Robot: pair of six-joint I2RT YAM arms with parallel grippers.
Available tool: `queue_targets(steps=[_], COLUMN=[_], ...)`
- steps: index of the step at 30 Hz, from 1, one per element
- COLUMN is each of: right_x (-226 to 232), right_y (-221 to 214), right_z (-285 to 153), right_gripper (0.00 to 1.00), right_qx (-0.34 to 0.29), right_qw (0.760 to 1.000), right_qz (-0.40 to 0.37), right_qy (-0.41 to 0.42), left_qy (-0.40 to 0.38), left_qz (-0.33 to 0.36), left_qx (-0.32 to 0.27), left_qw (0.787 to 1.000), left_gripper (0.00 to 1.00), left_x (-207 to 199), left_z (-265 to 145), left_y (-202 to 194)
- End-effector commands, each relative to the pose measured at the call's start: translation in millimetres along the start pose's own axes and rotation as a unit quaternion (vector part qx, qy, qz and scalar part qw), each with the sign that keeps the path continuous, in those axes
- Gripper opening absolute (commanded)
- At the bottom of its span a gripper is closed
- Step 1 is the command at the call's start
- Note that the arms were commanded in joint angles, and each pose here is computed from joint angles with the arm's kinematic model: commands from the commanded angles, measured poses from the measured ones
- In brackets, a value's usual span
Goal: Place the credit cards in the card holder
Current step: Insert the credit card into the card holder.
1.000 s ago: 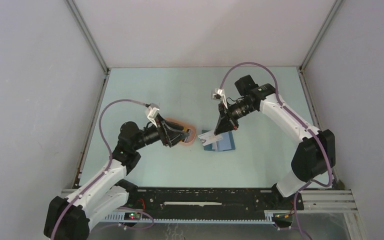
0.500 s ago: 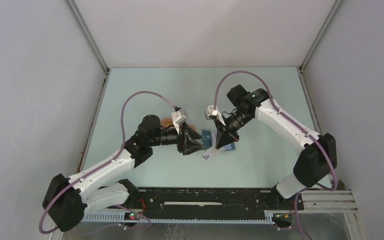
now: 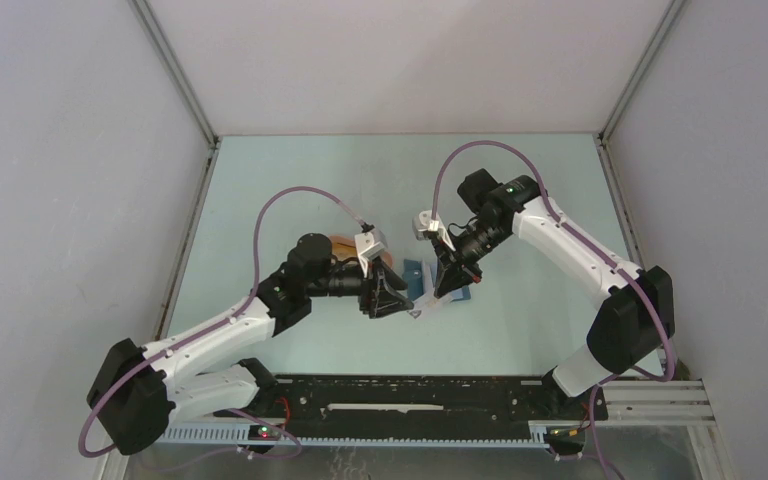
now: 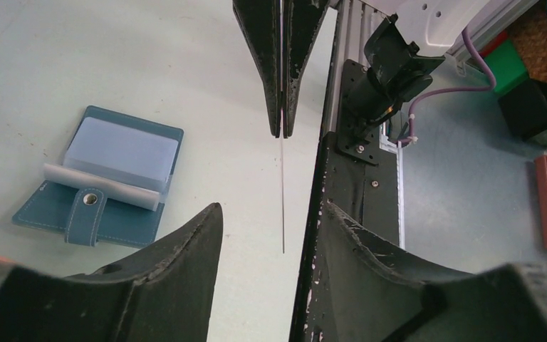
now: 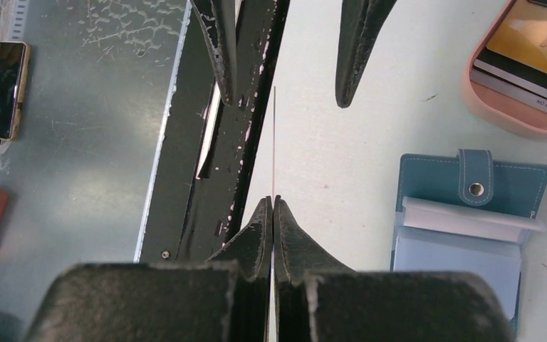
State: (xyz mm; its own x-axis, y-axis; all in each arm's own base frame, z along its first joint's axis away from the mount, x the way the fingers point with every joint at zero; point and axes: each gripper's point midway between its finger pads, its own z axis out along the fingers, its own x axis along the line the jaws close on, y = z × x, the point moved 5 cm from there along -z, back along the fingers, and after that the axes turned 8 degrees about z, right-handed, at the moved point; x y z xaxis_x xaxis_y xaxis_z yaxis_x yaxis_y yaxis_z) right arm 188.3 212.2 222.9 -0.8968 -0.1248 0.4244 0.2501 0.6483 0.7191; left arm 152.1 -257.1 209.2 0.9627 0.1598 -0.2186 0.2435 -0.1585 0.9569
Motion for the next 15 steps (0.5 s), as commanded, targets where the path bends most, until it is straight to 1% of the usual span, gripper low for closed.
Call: queue_targets(steps=[1,5,10,11,13,15], right_x=[5.3,5.6,6.2,6.1,6.1,6.3], right_y=[3.6,4.1,4.4,4.1,4.2,4.0], right_z=[0.0,-1.2,-1.2,-1.4,-1.6,-1.5], right_gripper=[0.0,0.0,0.0,0.0,0.0,0.0], right_qx=[-0.01,-0.012,-0.013,-0.013,-0.013,-0.012], right_qw=[1.0,1.0,1.0,1.0,1.0,1.0], right_qz=[-0.013,-0.013,-0.014,-0.013,-0.014,-0.014], right_qy=[0.013,0.011,0.013,0.012,0.012,0.012], left_qy=[-0.014,-0.022,-0.032,-0.034,-0.041,-0.047], left_qz=[0.02,0.018,0.013,0.011,0.008,0.002], left_qx=[-0.012,0.001,0.027,0.032,0.038,0.043], left_qw=[1.0,1.0,0.999,0.999,0.998,0.998], left_gripper=[0.57,0.52,0.42,0.38,0.26,0.11], left_x=[-5.2,-5.1,-4.3,-4.1,-4.5,-4.5], left_z=[4.0,9.0,17.2,18.5,20.6,22.4], left_y=[6.9,5.5,1.6,1.1,0.4,-0.2])
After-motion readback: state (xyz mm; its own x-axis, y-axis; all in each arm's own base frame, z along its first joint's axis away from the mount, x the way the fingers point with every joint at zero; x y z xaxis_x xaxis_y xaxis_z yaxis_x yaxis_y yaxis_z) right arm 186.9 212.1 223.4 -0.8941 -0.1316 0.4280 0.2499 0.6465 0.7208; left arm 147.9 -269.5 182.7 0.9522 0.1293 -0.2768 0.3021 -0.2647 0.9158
